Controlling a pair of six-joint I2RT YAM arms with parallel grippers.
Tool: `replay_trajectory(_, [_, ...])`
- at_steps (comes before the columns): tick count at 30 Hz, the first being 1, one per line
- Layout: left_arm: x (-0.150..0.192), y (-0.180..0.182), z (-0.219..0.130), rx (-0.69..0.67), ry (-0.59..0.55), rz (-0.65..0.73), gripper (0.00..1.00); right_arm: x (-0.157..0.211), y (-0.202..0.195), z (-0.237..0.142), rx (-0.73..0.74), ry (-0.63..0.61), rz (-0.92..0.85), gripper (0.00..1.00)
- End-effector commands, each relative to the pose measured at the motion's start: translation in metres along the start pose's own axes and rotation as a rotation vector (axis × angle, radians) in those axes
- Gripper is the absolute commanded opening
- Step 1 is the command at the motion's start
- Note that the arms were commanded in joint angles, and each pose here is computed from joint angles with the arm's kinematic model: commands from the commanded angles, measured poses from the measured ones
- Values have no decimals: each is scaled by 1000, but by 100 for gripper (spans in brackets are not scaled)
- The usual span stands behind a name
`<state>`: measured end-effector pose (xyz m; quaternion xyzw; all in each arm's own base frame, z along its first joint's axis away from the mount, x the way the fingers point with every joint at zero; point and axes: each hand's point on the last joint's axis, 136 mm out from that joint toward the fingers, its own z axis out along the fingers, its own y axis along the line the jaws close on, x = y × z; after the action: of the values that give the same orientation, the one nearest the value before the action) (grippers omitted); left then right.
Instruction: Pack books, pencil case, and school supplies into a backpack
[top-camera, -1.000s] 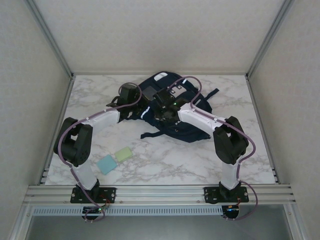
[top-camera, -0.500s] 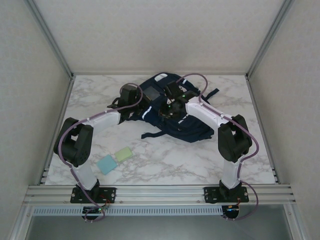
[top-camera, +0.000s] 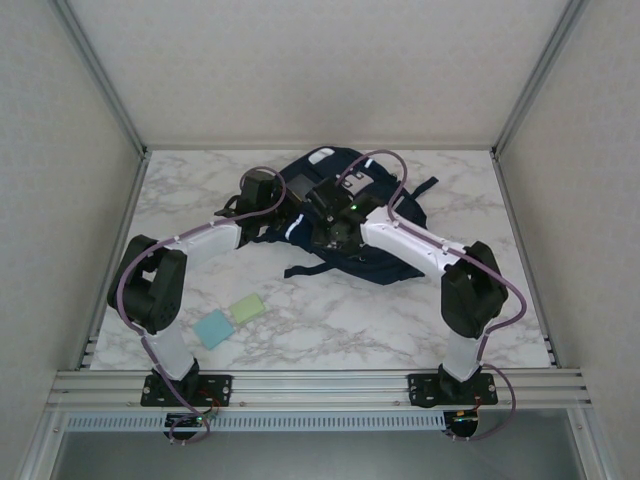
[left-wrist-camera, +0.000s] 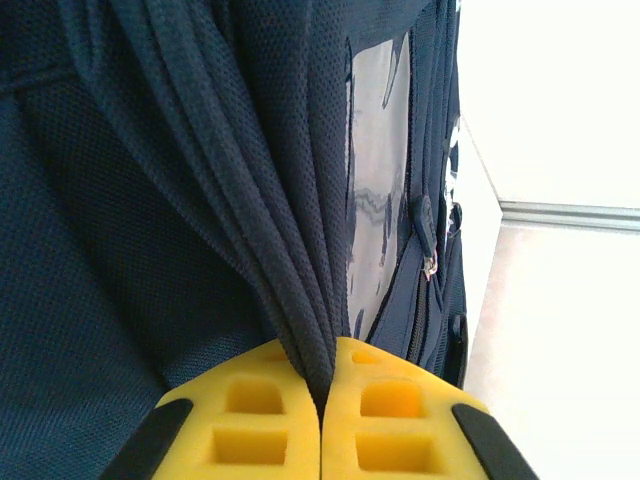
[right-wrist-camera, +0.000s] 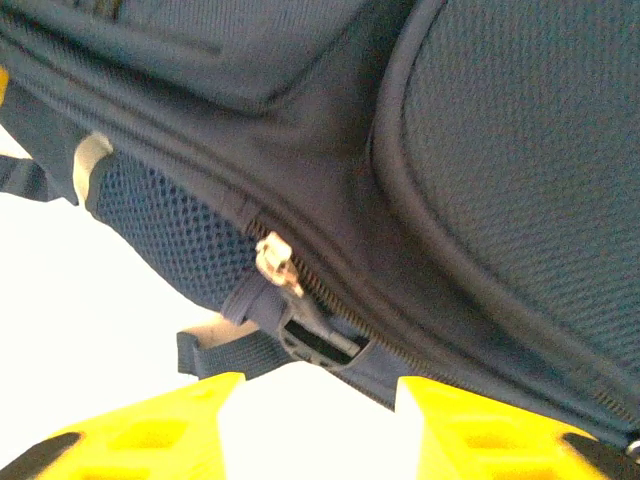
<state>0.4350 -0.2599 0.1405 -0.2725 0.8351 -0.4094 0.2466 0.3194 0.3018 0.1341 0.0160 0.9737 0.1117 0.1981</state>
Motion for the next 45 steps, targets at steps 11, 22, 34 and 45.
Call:
replay_trajectory(11, [-5, -49, -29, 148, -23, 42, 0, -23, -14, 36, 242, -176, 39, 33])
replay_trajectory(22, [-19, -30, -21, 90, -50, 36, 0, -18, -19, 28, 223, -169, -50, 2])
replay_trajectory(34, [-84, -17, 17, 15, -140, 98, 0, 65, -44, 22, 59, 191, -167, 0])
replay_trajectory(45, [-94, -38, 42, 45, -38, 152, 37, 78, -82, 18, -55, 263, -25, 0])
